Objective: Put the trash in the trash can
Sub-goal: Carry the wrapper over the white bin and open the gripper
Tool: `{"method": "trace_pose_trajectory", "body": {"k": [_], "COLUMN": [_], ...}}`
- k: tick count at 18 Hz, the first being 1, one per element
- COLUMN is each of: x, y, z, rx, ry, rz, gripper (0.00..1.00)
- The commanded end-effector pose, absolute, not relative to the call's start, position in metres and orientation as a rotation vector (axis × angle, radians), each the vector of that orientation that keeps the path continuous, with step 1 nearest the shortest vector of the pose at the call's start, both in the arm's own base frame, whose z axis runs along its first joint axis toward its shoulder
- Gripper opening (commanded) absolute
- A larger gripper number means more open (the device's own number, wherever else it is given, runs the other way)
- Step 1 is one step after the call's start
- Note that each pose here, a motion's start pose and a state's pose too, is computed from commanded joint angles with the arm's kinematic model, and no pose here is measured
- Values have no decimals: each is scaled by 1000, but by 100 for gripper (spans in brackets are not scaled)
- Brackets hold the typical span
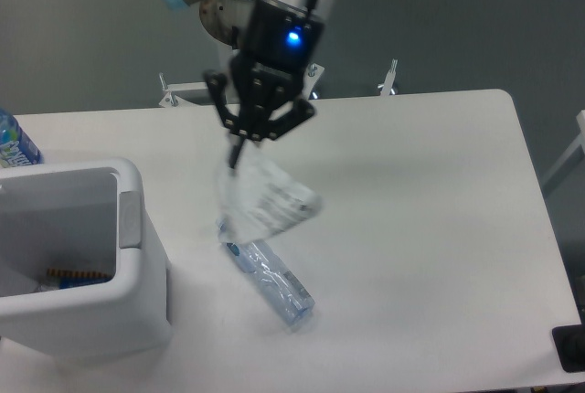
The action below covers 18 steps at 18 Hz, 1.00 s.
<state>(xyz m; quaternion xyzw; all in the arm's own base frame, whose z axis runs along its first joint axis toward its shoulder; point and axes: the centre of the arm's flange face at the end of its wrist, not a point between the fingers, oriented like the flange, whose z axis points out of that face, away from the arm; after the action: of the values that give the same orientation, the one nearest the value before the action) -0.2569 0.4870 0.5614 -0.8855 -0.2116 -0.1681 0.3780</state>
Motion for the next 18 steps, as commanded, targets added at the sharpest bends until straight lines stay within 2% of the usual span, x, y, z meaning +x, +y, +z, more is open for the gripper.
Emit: {"method": "trace_pose_trajectory", "body": {"k": [8,12,13,15,16,18], "x": [-202,-199,-195,-187,-187,-192], "y": [518,537,543,562,568,574], "z": [558,544,537,523,521,517], "rx": [-2278,-2250,-2261,-2279,-2282,-2287], "ry": [-452,-397,-382,-327,-307,-324], "rz": [-536,-604,-617,-634,-632,-636], "gripper": [0,2,17,80,100,100]}}
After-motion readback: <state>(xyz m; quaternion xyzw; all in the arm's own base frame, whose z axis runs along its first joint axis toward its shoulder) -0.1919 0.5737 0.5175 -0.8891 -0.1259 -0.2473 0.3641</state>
